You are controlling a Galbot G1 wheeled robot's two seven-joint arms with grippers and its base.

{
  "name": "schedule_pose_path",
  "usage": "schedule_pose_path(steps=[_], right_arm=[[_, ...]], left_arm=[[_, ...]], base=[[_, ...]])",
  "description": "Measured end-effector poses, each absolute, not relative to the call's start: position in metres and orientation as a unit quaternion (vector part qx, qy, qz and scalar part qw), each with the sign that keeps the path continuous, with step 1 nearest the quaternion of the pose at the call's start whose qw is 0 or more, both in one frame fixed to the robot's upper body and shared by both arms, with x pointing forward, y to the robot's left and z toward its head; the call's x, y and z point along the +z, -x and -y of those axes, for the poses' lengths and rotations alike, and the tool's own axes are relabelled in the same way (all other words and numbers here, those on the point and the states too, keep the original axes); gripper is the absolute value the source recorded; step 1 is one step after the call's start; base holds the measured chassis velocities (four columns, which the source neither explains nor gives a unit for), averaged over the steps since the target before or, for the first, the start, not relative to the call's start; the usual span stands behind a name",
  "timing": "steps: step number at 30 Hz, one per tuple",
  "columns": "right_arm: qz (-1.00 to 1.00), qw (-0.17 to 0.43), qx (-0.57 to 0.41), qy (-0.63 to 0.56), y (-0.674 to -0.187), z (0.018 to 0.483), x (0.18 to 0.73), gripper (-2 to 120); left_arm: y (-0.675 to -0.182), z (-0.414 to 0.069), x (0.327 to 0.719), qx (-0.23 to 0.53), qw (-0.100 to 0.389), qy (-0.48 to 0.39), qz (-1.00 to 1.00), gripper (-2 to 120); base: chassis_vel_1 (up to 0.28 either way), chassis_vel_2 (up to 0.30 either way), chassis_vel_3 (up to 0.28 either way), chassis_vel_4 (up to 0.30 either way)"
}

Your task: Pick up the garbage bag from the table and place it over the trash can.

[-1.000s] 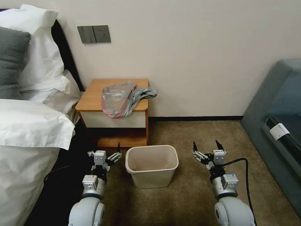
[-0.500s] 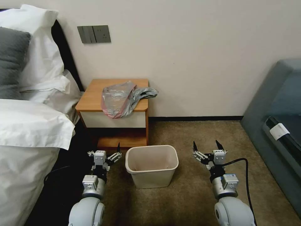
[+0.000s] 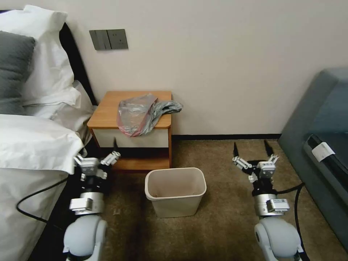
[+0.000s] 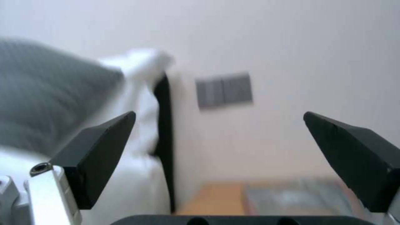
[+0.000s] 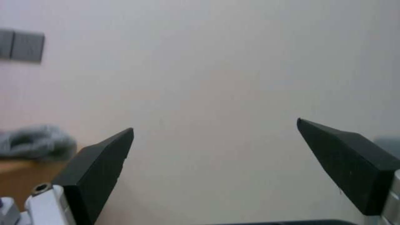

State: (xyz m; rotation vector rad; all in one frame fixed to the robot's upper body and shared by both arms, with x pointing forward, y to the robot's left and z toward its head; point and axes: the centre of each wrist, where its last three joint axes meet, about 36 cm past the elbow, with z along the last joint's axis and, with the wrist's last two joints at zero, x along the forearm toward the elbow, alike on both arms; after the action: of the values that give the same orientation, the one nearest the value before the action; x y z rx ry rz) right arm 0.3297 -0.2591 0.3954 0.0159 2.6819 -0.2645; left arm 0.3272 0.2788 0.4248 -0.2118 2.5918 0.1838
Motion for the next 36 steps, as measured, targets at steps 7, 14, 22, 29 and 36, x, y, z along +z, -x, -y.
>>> schedule_pose_path(steps=[7, 14, 22, 29, 36], right_arm=[[-0.939, 0.326, -0.113, -0.003, -0.342, 0.270, 0.410, 100], [-0.898, 0.421, -0.124, 0.004, -0.353, 0.281, 0.425, 100], [-0.893, 0.432, -0.124, 0.007, -0.355, 0.281, 0.425, 100], [-0.907, 0.409, -0.085, 0.045, -0.353, 0.271, 0.379, 100], [-0.920, 0.383, -0.077, 0.038, -0.358, 0.275, 0.357, 100]], left_arm=[[-0.333, -0.297, 0.451, 0.083, 0.383, 0.107, -0.914, 100], [-0.335, -0.310, 0.471, 0.097, 0.471, 0.125, -0.868, 100], [-0.335, -0.310, 0.471, 0.097, 0.476, 0.124, -0.865, 100], [-0.326, -0.298, 0.396, 0.077, 0.404, 0.037, -0.911, 99], [-0.326, -0.297, 0.369, 0.062, 0.376, 0.034, -0.924, 97]], base=[[0.000, 0.000, 0.000, 0.000], [0.000, 0.000, 0.000, 0.000], [0.000, 0.000, 0.000, 0.000], [0.000, 0.000, 0.000, 0.000], [0.000, 0.000, 0.000, 0.000]])
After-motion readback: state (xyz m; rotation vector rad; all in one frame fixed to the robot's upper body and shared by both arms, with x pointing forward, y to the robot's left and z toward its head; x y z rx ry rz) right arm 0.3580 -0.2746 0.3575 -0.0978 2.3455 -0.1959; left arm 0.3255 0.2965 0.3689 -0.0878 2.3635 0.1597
